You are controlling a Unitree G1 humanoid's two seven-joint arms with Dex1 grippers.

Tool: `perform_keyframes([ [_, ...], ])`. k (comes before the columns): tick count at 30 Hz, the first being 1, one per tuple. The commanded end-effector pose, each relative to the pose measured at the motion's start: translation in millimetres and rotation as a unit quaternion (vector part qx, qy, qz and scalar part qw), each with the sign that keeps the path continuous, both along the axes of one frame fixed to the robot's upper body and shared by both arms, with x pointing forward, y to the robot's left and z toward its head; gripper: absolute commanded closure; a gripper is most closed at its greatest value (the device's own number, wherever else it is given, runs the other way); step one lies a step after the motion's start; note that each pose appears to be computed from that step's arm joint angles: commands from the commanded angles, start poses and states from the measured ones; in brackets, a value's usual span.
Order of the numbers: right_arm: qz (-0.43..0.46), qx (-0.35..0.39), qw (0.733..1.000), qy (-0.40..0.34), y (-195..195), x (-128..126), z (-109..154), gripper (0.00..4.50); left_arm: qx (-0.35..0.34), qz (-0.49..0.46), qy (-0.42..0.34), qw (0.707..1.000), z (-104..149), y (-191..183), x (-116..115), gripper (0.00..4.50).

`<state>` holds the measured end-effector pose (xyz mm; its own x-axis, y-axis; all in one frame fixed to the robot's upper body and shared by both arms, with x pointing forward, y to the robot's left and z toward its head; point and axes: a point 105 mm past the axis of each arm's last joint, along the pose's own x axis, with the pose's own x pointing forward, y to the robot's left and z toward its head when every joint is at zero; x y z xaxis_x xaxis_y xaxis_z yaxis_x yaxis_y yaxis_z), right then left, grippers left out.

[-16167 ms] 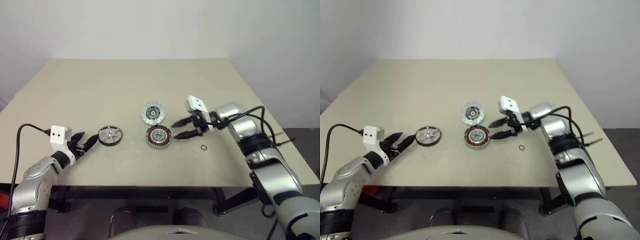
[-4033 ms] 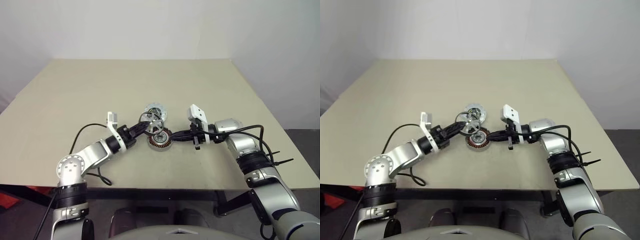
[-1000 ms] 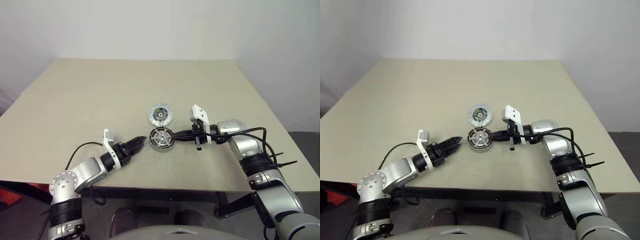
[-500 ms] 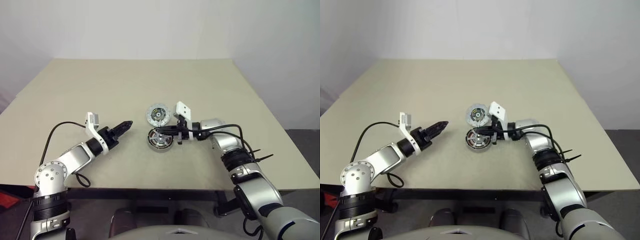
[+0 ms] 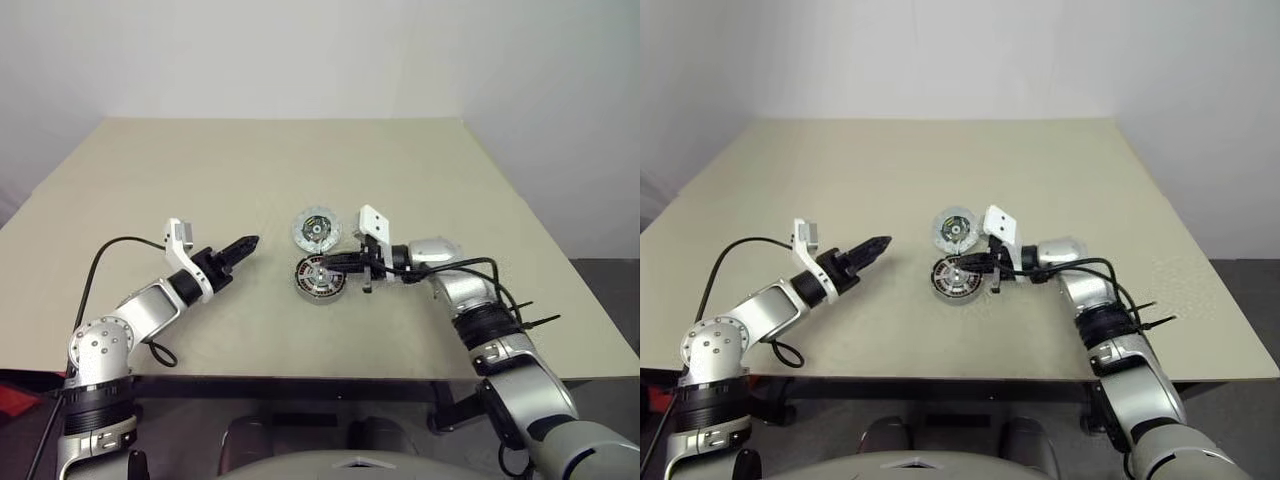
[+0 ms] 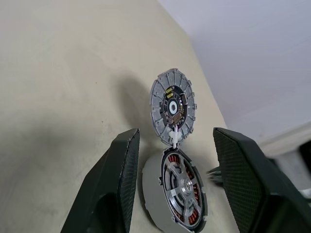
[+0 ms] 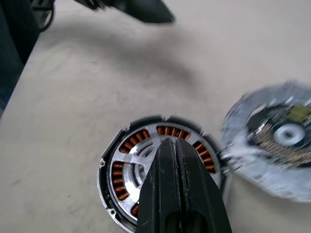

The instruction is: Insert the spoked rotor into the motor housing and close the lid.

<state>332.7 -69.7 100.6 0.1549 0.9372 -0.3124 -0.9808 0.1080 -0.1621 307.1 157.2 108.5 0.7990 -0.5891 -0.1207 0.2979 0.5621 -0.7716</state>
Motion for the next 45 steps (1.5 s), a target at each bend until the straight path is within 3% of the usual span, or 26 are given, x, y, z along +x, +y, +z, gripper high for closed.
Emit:
perform_keyframes([
  [1,0.052,-0.021,0.996,-0.07,0,0,35,4.5,0.003,-0.008,-0.024,1.0,9,-4,4,1.94],
  [2,0.064,-0.039,0.994,-0.075,-2,-1,33,4.5,0.005,-0.01,-0.024,1.0,9,-4,5,1.94],
  [5,0.127,-0.133,0.977,-0.108,-14,-3,30,3.86,0.01,-0.012,-0.025,1.0,8,-5,6,1.91],
  [11,0.207,-0.23,0.936,-0.169,-20,8,36,1.94,0.029,-0.019,-0.037,0.999,11,-3,5,1.91],
  [18,0.281,-0.279,0.897,-0.196,-13,8,38,1.94,0.078,-0.029,-0.064,0.994,19,-1,0,1.91],
  [22,0.328,-0.315,0.869,-0.195,-16,-2,20,1.94,0.084,-0.015,-0.064,0.994,20,5,1,1.91],
  [29,0.375,-0.332,0.847,-0.179,-20,-19,-1,1.94,0.083,-0.014,-0.059,0.995,16,4,-1,1.91],
  [45,0.373,-0.335,0.841,-0.202,-10,-10,0,1.94,0.078,-0.015,-0.041,0.996,2,-1,-5,1.91],
])
